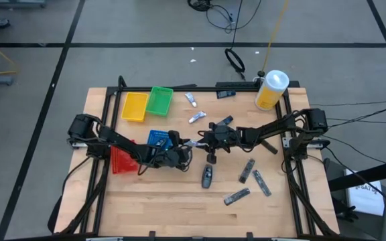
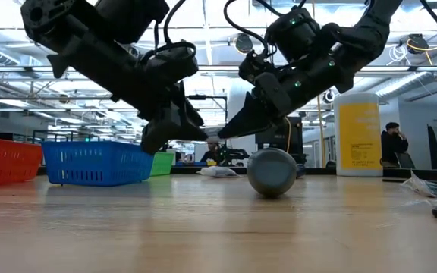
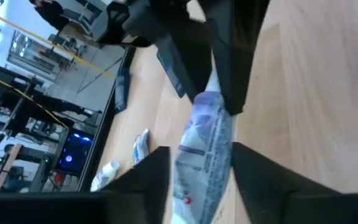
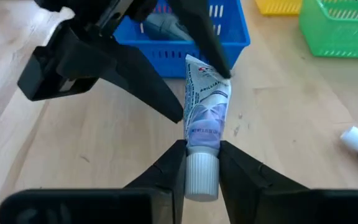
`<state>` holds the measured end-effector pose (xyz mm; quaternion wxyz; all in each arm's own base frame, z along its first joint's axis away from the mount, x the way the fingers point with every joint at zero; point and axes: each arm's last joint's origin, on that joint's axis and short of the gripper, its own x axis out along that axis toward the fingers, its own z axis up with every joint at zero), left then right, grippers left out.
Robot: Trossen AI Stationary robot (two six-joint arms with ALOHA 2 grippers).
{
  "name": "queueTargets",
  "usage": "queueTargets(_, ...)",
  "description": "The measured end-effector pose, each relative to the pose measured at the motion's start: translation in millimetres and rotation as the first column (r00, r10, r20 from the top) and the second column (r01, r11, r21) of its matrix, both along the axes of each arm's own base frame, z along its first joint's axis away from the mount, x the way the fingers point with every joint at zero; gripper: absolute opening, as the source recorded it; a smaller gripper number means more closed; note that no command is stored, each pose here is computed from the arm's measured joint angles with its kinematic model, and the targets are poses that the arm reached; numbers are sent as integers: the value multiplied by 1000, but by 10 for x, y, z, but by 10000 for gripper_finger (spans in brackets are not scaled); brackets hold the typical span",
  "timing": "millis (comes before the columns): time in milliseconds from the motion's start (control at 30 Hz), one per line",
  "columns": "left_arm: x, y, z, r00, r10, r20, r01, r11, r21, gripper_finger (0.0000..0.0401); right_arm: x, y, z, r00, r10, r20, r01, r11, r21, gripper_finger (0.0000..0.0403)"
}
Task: Pick & Place Travel size toiletries
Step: Put the white toothpaste into the green bin
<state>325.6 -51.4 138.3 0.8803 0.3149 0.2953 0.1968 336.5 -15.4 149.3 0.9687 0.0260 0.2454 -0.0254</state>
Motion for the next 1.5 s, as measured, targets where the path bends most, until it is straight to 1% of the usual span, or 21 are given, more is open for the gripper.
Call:
queueTargets(167,-15,7,-24,999,-2,-40,2,1000,16,71,-8,0,-15,1000,-1,-17,1,1000,1,76)
queueTargets(300,-33,9,-48,997,-3,-78,5,1000,30,15,-12,-1,-22,1000,-2,-26,2,1000,0,72)
queueTargets(367,-35,10,-49,997,1,-79,1,999,33,5,-12,-1,-22,1000,-2,-26,2,1000,1,71)
queueTargets(400,-35,11,-48,997,1,-79,2,999,33,8,-13,-1,-22,1000,-4,-26,4,1000,4,71)
queueTargets(500,-33,-3,-49,995,-32,-99,37,998,46,42,-14,1,-28,1000,-4,-31,5,1000,17,73)
queueTargets(567,-34,-23,-49,992,-59,-116,66,996,61,81,-15,5,-29,999,4,-32,-3,1000,29,74)
queueTargets(633,-25,-35,-42,989,-88,-115,95,994,59,130,-15,14,-30,999,30,-32,-28,998,48,74)
queueTargets(733,7,-36,-20,986,-149,-74,149,989,0,206,-1,15,-3,999,37,-2,-37,998,51,71)
queueTargets(800,24,5,-15,985,-162,-54,160,986,-40,249,2,15,3,999,37,4,-37,998,50,71)
queueTargets(867,23,44,-24,990,-131,-50,128,990,-56,278,4,15,3,999,36,6,-37,998,50,73)
queueTargets(900,20,62,-29,992,-113,-52,110,992,-59,286,5,15,6,999,35,9,-35,998,52,74)
queueTargets(967,13,83,-39,994,-91,-59,88,994,-60,289,5,15,7,999,30,10,-31,998,60,75)
queueTargets(1033,8,87,-46,994,-84,-64,80,995,-64,275,4,14,5,1000,27,8,-27,998,65,73)
queueTargets(1100,7,91,-43,996,-65,-58,62,996,-60,248,4,14,6,1000,26,8,-27,998,65,71)
queueTargets(1233,-1,90,-40,998,-28,-57,26,999,-30,174,5,11,7,1000,21,10,-22,998,63,73)
queueTargets(1333,-8,88,-48,997,-25,-68,23,999,-25,118,6,11,9,1000,20,10,-21,998,64,76)
queueTargets(1500,-22,93,-64,995,-16,-94,15,1000,-12,39,4,11,5,1000,20,3,-20,998,67,71)
